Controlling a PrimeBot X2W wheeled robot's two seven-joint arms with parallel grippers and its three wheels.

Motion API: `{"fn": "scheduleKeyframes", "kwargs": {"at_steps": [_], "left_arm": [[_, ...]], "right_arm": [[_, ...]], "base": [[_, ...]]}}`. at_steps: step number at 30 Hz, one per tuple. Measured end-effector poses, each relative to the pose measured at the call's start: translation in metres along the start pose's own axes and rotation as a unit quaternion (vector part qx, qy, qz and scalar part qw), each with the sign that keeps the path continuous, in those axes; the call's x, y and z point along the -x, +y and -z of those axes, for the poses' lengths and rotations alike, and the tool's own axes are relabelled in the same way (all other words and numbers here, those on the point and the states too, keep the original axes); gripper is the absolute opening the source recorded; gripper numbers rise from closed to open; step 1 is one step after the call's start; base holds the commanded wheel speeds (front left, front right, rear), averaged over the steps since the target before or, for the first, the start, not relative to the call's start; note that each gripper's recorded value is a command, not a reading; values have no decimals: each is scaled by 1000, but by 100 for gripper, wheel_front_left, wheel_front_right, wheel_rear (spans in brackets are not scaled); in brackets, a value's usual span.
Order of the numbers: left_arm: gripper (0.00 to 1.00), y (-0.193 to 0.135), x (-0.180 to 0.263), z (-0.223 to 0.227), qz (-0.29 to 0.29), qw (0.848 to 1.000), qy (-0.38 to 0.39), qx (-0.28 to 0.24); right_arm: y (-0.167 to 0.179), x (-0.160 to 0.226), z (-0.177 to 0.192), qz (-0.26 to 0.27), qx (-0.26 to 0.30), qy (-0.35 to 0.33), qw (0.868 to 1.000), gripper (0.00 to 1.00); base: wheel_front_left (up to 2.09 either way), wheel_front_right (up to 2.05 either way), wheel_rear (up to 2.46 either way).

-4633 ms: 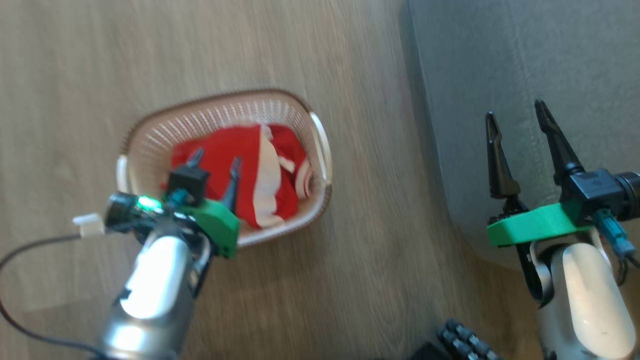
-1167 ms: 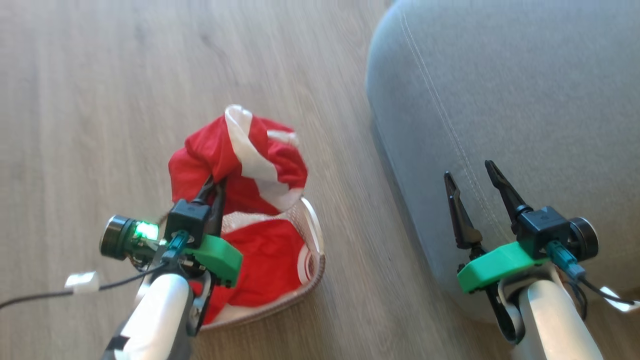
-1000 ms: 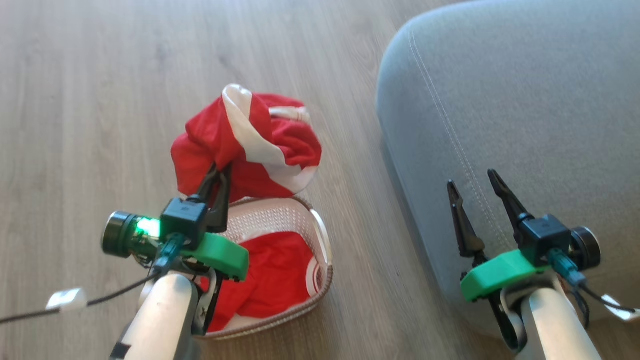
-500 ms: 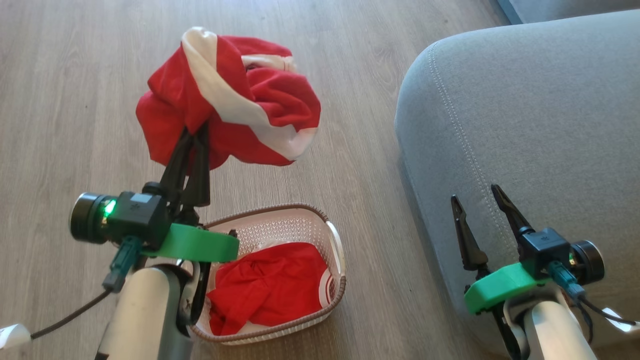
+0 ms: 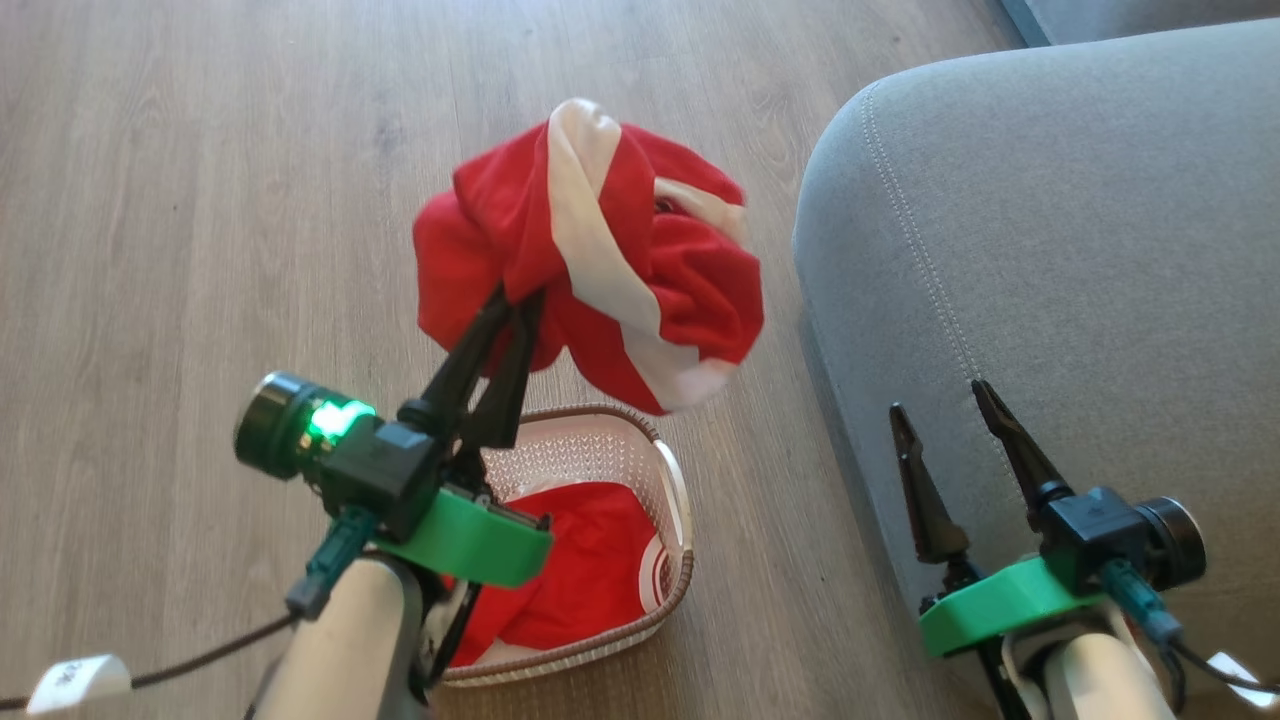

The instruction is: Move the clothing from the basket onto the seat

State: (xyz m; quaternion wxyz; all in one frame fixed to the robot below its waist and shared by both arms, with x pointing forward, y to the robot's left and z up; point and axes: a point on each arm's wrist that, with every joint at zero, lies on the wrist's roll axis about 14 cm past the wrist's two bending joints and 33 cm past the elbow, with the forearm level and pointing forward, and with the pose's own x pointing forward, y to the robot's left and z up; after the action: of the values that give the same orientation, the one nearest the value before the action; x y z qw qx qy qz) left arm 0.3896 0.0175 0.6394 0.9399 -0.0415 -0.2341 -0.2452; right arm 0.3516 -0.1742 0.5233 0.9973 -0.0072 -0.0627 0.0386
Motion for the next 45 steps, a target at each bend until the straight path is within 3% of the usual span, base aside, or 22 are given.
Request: {"fn": "scheduleKeyframes", "kwargs": {"at_steps": [15,18,22,25,45], "left_arm": [[0,-8,8,10,5,1000,18,12],[0,-7,9,11,4,1000,19,12],[0,-6,10,16,3,1000,27,12],[0,-6,10,20,3,999,33,13],[0,-31,17,30,52,997,50,27]], "right_arm": [[10,0,-3,-26,14,-3,1000,100],[24,-1,-10,-47,5,-15,999,100],[60,3,-28,-123,5,-43,991,100],[69,7,-36,-150,10,-53,987,100],[95,-15,-51,-227,50,-83,969,100]], "base": [[0,0,0],[0,0,0],[0,0,0],[0,0,0],[0,0,0]]}}
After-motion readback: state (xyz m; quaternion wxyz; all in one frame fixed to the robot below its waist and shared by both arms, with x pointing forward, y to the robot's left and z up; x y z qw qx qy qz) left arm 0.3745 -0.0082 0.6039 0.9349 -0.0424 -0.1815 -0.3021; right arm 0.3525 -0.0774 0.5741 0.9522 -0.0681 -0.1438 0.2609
